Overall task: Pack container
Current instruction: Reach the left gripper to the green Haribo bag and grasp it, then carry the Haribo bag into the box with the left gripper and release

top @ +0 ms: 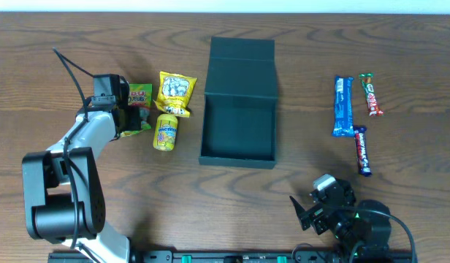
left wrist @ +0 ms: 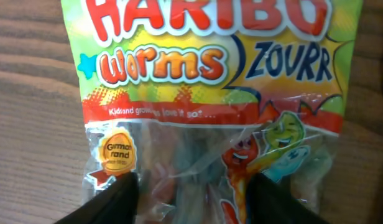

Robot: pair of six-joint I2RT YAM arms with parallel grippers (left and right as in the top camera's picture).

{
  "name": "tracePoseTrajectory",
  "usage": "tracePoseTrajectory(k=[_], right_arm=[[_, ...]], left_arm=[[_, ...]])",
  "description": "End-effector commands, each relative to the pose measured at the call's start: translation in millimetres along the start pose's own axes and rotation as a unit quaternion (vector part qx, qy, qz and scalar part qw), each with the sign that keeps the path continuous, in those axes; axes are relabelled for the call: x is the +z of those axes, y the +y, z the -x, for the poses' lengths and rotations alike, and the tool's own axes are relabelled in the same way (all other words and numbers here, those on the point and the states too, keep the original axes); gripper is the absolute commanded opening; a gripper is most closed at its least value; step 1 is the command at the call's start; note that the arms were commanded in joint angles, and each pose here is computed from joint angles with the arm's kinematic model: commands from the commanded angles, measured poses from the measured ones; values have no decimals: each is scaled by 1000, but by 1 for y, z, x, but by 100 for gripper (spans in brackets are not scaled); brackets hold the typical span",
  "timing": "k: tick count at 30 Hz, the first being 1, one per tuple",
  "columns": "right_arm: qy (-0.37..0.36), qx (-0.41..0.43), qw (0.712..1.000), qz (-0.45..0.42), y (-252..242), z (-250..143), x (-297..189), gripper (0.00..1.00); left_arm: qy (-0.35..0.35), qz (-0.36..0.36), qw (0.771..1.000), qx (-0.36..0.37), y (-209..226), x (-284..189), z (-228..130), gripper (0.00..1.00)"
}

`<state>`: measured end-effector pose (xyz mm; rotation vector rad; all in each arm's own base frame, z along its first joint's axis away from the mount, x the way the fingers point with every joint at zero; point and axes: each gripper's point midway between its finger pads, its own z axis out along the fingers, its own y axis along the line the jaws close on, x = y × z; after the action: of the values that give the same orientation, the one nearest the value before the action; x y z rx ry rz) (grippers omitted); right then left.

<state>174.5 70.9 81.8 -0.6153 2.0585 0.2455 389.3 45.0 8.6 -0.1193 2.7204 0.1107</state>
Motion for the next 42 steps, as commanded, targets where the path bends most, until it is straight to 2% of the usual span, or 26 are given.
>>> tracePoseTrajectory(k=[1,4,5,11,17,20,23,28,30,35,40,41,42], right_arm=[[-2,-4,1000,7,3,0,0,99],[-2,-4,1000,7,3,0,0,99],[-2,-4,1000,7,3,0,0,99],[-2,-4,1000,7,3,0,0,99],[-2,-4,1000,7,3,0,0,99],[-2,-4,1000,7,3,0,0,99],[-2,-4,1000,7,3,0,0,99],[-2,-4,1000,7,3,0,0,99],[-2,-4,1000,7,3,0,0,99],[-2,-4,1000,7,3,0,0,99],[-2,-4,1000,7,3,0,0,99],[-2,-4,1000,7,3,0,0,99],[-2,-4,1000,7,3,0,0,99]], left_arm=[[10,3,1000,-19,2,7,-2,45],[10,3,1000,-23,2,6,-2,24],[10,3,1000,-26,1,5,-2,6],[-39,-8,997,-61,1,-27,22,6],[-174,-24,982,-76,2,-127,67,6],[-224,-102,968,-43,-41,-185,70,6],[-226,-164,960,0,-105,-210,56,6],[-202,-189,958,75,-214,-200,19,6],[-180,-206,960,67,-246,-186,5,6],[-115,-197,974,-12,-267,-141,-17,5],[-88,-190,978,-9,-271,-122,-28,6],[-89,-191,978,-9,-271,-122,-27,24],[-90,-192,977,-9,-272,-122,-27,63]])
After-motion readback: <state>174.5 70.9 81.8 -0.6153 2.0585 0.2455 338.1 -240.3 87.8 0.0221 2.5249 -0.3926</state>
